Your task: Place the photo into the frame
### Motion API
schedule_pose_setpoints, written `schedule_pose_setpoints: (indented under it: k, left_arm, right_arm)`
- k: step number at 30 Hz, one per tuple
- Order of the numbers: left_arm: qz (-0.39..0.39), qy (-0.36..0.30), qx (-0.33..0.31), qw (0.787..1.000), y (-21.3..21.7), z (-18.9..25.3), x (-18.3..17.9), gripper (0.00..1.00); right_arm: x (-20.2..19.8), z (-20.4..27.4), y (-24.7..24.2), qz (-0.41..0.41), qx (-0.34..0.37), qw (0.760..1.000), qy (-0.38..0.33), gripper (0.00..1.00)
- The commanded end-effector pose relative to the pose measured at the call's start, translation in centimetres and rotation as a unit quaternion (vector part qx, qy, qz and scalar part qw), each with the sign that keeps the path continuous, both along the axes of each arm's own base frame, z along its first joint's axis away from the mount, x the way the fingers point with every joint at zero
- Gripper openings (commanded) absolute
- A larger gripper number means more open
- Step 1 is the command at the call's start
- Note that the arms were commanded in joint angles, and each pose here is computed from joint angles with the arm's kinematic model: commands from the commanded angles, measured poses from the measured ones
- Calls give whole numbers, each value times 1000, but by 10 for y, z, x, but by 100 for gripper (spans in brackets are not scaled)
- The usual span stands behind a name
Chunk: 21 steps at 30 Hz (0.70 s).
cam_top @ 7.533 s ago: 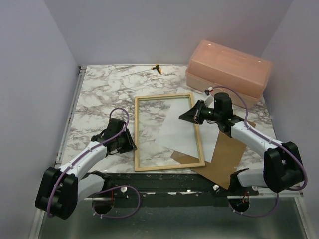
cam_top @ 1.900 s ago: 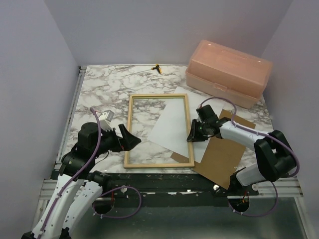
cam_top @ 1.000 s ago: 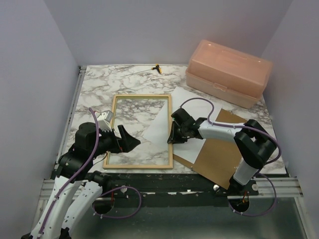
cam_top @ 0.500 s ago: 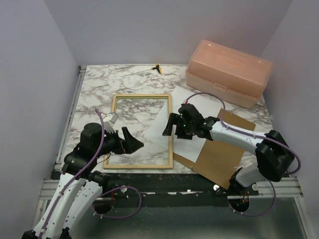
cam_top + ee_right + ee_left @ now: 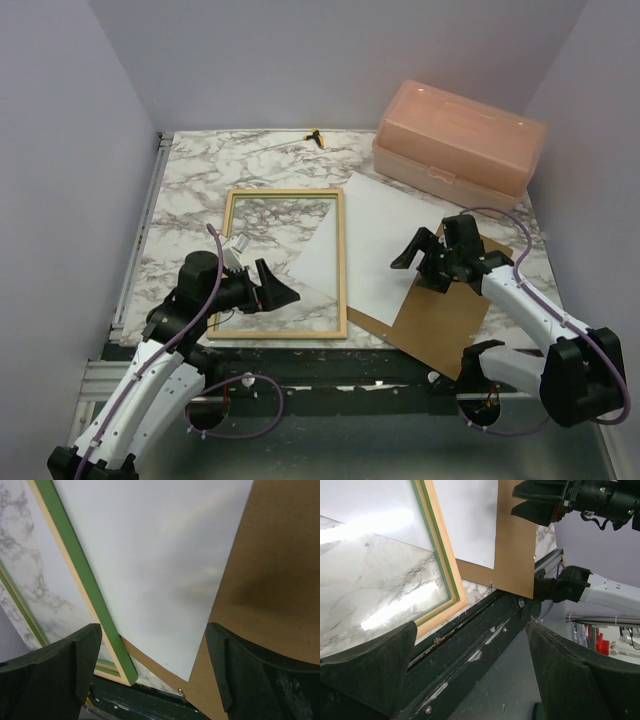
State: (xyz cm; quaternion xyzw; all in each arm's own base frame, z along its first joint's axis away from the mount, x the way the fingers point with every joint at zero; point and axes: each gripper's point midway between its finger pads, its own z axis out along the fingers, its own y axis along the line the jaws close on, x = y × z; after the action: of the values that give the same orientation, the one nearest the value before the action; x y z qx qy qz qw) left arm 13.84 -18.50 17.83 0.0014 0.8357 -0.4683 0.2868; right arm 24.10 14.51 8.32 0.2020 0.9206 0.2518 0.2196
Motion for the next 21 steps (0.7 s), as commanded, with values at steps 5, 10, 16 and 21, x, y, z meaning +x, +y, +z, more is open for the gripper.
schedule_pose_setpoints:
  k: [5,10,16,21]
  left_arm:
    - [-9,40,15,999,-24,-16,8,95]
    - [-18,61,51,997,-41,-25,9,92]
    - [-36,59,51,996,-61,-19,3,89]
    - [-54,66,58,995,-76,-21,-4,87]
  right_arm:
    - [-16,-20,-14,-5,19,999,50,92]
    - [-4,-30,-26,-33,25,998,39,89]
    - [13,-44,-40,-54,32,998,31,87]
    - [25,-56,-47,-63,39,997,31,86]
